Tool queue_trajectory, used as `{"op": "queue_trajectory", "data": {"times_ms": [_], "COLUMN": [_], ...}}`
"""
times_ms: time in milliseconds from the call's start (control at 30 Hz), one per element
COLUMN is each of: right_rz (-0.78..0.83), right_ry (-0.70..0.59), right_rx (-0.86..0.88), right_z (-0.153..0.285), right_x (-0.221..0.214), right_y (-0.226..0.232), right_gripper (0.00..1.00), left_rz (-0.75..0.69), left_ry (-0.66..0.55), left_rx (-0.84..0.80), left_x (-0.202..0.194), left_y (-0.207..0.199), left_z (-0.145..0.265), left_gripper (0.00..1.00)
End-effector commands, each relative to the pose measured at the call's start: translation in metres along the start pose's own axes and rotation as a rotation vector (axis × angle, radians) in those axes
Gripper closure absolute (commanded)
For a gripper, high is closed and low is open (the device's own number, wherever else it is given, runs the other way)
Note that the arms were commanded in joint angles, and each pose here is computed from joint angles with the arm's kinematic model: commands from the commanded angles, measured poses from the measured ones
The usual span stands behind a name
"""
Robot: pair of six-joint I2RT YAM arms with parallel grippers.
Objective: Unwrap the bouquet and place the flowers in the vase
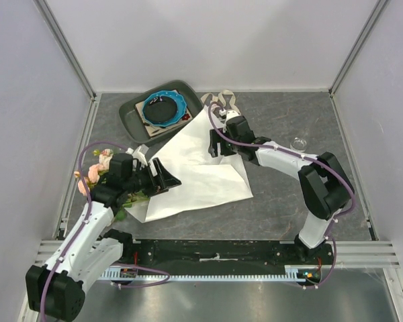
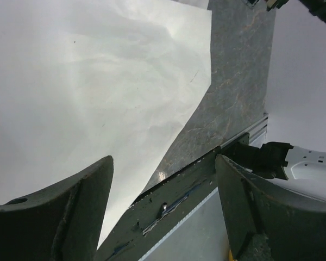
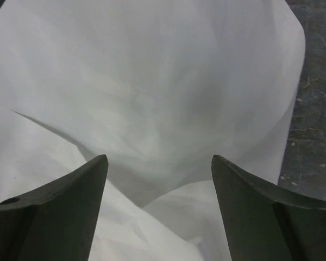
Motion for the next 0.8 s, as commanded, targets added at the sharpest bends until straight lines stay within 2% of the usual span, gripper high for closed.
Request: {"op": "queue_trajectory", "data": {"times_ms": [0,133,333,467,600,767], "right_rz": [-0.005,0.009,0.034,0.036,0.017,0.066], "right_ry": [0.021,0.073,0.128,0.134,0.173,0.243], "right_rx": [0.061,0.149,0.318,0.495,0.519,0.526], "right_z": [0.001,0.016,0.024,0.034,0.031,0.025], "right_x": [0.009,-0.019,-0.046,-0.046,-0.056,-0.078], "right_y": [-0.011,-0.02,-0.006,0.018,0.022,0.032], "right_gripper": [0.08,0.02,0.02,0.02,0.03,0.1], "left_rz": [0.041,0.027,0.044,0.038,0.033,0.026], "left_ry": [0.009,-0.003,0.008,0.001,-0.007,-0.016], "left_rx": [0.017,-0.015,-0.073,-0.103,-0.117,-0.135], "left_x": [0.0,0.006,0.012,0.015,0.016,0.018], "left_y": [0.003,-0.001,-0.011,-0.017,-0.021,-0.026], "left_z": [-0.002,-0.006,-0.013,-0.012,-0.011,-0.008], "left_gripper": [0.18,0.18,0.18,0.18,0.19,0.19]}}
Point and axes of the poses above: each gripper's point midway between its finger pads, its own z axis back along the fingers, its own y axis along the line the jaws close on, x = y × z, the point moved 3 cm from there along z, back along the fingers
